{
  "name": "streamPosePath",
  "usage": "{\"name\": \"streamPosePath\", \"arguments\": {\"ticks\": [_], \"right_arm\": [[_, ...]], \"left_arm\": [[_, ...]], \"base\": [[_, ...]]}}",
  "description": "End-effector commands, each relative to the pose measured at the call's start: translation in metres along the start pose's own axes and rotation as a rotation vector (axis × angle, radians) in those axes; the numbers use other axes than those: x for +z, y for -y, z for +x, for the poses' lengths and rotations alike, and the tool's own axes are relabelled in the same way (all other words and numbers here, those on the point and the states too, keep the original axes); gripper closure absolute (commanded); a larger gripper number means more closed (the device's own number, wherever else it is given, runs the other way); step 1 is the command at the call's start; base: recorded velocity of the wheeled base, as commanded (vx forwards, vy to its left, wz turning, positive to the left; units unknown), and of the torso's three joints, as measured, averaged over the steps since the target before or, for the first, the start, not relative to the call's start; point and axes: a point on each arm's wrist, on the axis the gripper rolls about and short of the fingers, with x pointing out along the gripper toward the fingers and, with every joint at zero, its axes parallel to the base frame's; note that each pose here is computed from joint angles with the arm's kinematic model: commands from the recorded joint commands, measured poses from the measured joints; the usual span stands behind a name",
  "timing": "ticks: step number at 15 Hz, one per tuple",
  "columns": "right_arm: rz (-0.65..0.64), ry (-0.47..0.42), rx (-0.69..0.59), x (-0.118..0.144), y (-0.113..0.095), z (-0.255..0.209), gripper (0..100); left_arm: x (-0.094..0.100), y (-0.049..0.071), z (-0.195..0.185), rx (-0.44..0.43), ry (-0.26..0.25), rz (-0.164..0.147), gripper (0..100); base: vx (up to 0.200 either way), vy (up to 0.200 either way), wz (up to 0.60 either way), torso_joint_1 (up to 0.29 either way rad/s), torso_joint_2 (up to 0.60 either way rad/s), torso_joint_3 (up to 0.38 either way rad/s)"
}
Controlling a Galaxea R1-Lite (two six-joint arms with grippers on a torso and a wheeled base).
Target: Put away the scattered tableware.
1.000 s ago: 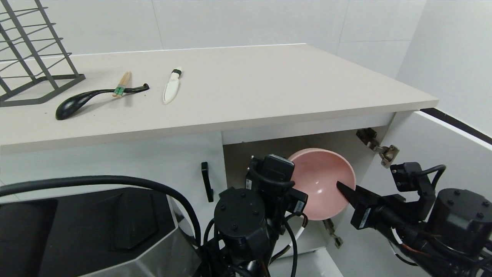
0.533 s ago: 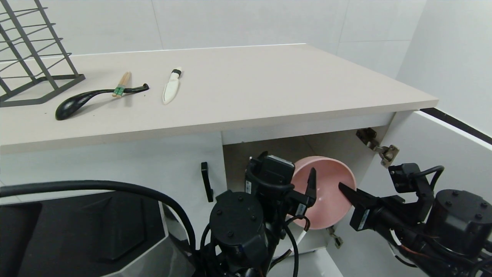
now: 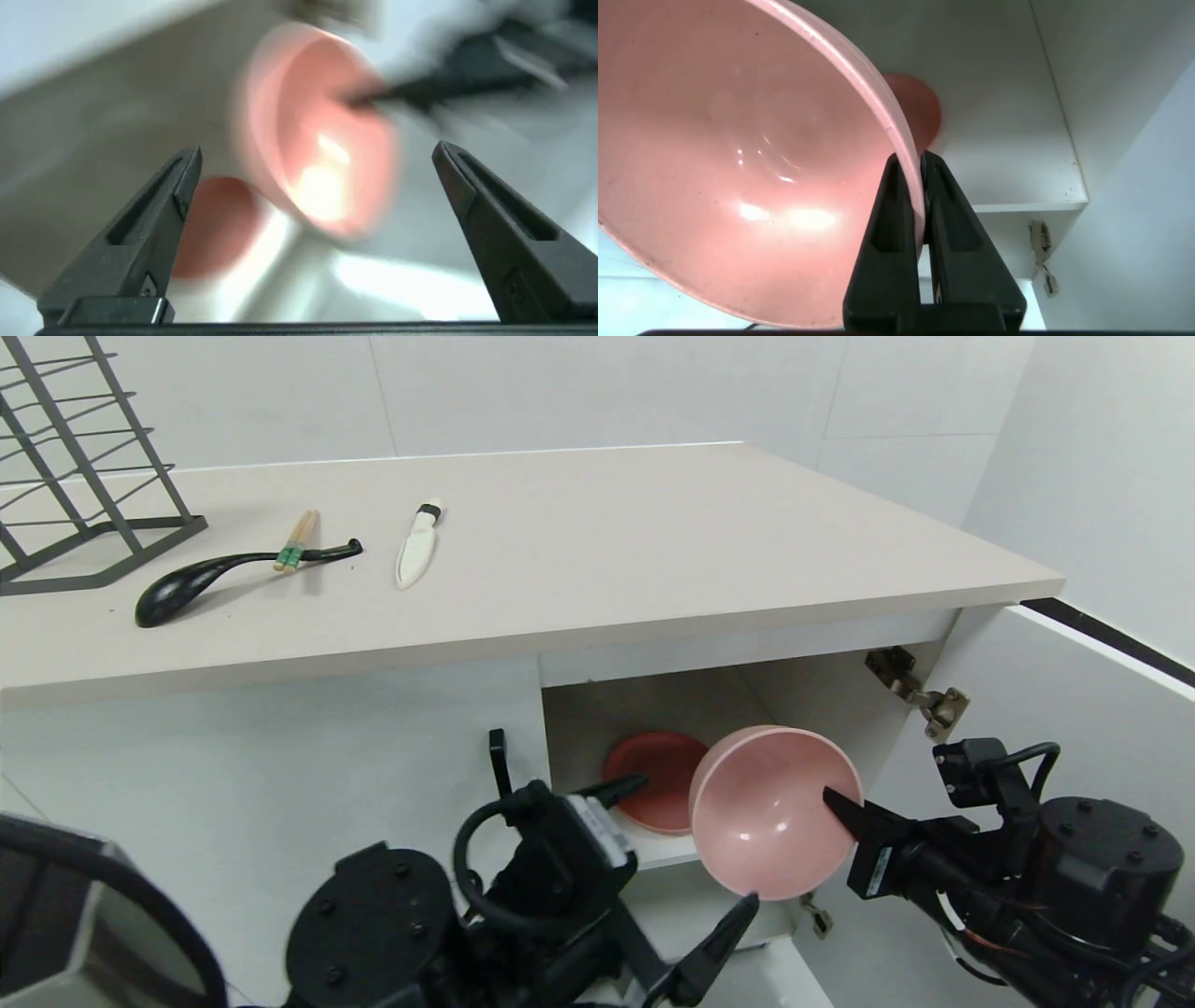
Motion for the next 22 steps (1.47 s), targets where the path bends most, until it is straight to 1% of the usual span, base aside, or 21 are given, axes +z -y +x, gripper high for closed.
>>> {"name": "streamPosePath", "arguments": {"ticks": [1, 2, 3, 4, 5, 6, 7, 9, 10, 13, 15, 16, 18, 19, 20, 21, 22], "right_arm": [[-0.001, -0.003, 0.001, -0.001, 0.000, 0.000, 100], [0.000, -0.003, 0.001, -0.001, 0.000, 0.000, 100], [0.000, -0.003, 0.001, -0.001, 0.000, 0.000, 100], [0.000, -0.003, 0.001, -0.001, 0.000, 0.000, 100], [0.000, -0.003, 0.001, -0.001, 0.000, 0.000, 100], [0.000, -0.003, 0.001, -0.001, 0.000, 0.000, 100], [0.001, -0.002, 0.001, 0.000, 0.000, 0.000, 100], [0.001, 0.000, 0.000, 0.000, 0.000, 0.000, 100], [0.001, 0.000, 0.000, 0.000, 0.000, 0.000, 100], [0.012, -0.014, -0.018, -0.002, 0.004, -0.002, 100], [0.018, -0.039, -0.052, -0.007, 0.012, -0.001, 100], [0.035, -0.043, -0.060, -0.007, 0.013, -0.002, 100], [0.107, -0.039, -0.061, -0.007, 0.014, -0.002, 100], [0.113, -0.039, -0.061, -0.007, 0.014, -0.001, 100], [0.113, -0.043, -0.059, -0.008, 0.013, -0.002, 100], [0.110, -0.047, -0.056, -0.009, 0.012, -0.001, 100], [0.109, -0.044, -0.047, -0.008, 0.010, -0.001, 100]], "left_arm": [[-0.002, -0.029, -0.071, -0.167, -0.025, 0.023, 0], [-0.007, -0.034, -0.083, -0.213, -0.041, 0.025, 0], [-0.014, -0.039, -0.091, -0.211, -0.071, 0.051, 0], [-0.018, -0.040, -0.092, -0.206, -0.090, 0.081, 0], [-0.023, -0.043, -0.091, -0.195, -0.111, 0.101, 0], [-0.026, -0.049, -0.092, -0.166, -0.121, 0.138, 0], [-0.026, -0.051, -0.093, -0.157, -0.124, 0.164, 0], [-0.028, -0.058, -0.095, -0.121, -0.135, 0.203, 0], [-0.027, -0.061, -0.097, -0.103, -0.133, 0.212, 0], [-0.021, -0.063, -0.101, -0.076, -0.111, 0.228, 0], [-0.009, -0.064, -0.108, -0.012, -0.077, 0.256, 0], [-0.005, -0.062, -0.114, -0.011, -0.085, 0.253, 0], [0.006, -0.055, -0.146, 0.010, -0.146, 0.225, 0], [0.009, -0.051, -0.168, 0.044, -0.188, 0.205, 0], [0.012, -0.043, -0.193, 0.102, -0.203, 0.187, 0], [0.016, -0.035, -0.214, 0.182, -0.189, 0.189, 0], [0.025, -0.030, -0.231, 0.309, -0.154, 0.194, 0]], "base": [[0.000, 0.000, 0.00, 0.000, 0.00, 0.000], [0.000, 0.000, 0.00, 0.000, 0.00, 0.000], [0.000, 0.000, 0.00, 0.000, 0.00, 0.000], [0.000, 0.000, 0.00, 0.000, 0.00, 0.000], [0.000, 0.000, 0.00, 0.000, 0.00, 0.000], [0.000, 0.000, 0.00, 0.000, 0.00, 0.000], [0.000, 0.000, 0.00, 0.000, 0.00, 0.000], [0.000, 0.000, 0.00, 0.000, 0.00, 0.000], [0.000, 0.000, 0.00, 0.000, 0.00, 0.000], [0.000, 0.000, 0.00, 0.000, 0.00, 0.000], [0.000, 0.000, 0.00, 0.000, 0.00, 0.000], [0.000, 0.000, 0.00, 0.000, 0.00, 0.000], [0.000, 0.000, 0.00, 0.000, 0.00, 0.000], [0.000, 0.000, 0.00, 0.000, 0.00, 0.000], [0.000, 0.000, 0.00, 0.000, 0.00, 0.000], [0.000, 0.000, 0.00, 0.000, 0.00, 0.000], [0.000, 0.000, 0.00, 0.000, 0.00, 0.000]]}}
